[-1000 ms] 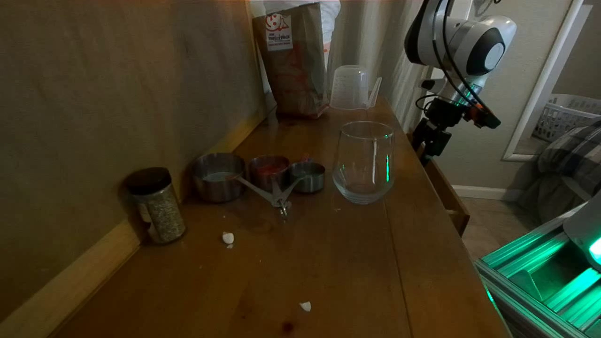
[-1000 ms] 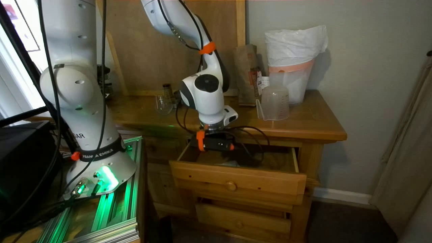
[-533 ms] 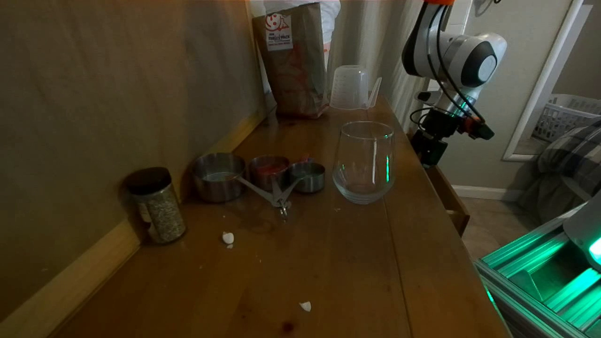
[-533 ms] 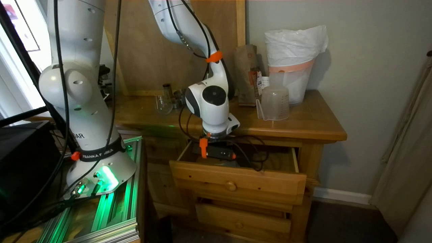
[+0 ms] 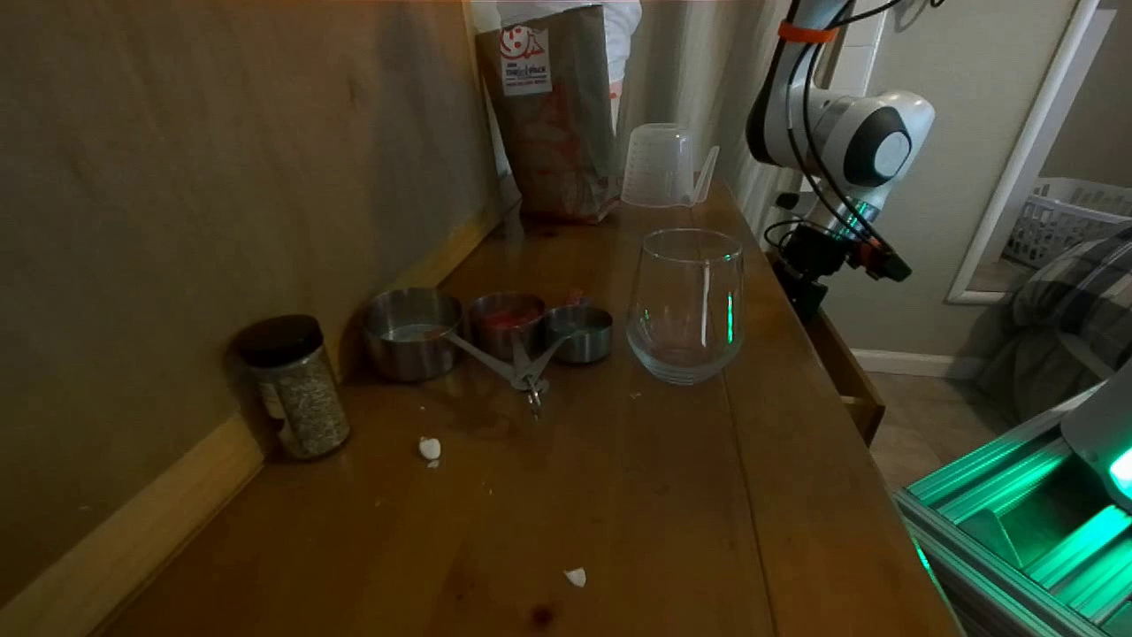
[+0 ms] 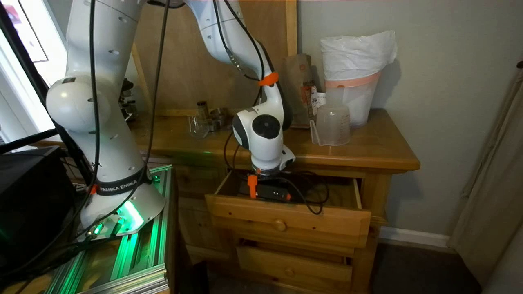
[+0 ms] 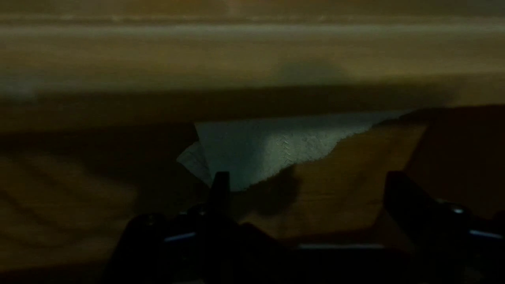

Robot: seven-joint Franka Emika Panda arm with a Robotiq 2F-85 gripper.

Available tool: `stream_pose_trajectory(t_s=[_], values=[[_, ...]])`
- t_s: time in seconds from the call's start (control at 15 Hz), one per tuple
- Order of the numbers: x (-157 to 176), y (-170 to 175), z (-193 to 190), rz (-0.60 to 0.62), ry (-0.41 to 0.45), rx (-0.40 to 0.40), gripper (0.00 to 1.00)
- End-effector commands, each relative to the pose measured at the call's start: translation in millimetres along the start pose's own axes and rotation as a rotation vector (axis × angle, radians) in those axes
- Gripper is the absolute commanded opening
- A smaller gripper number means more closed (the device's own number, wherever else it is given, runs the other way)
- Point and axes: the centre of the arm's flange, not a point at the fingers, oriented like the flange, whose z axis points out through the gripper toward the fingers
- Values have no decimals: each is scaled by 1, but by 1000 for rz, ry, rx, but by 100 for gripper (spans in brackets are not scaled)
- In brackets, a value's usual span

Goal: Open the topmost drawer on the right then hang the towel on the drawer.

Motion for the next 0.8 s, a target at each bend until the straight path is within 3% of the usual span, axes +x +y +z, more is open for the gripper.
stream_pose_trajectory(t_s=[0.0,0.73], values=[[-3,8,22,4,26,-5,100],[-8,23,56,26,29,4,100]])
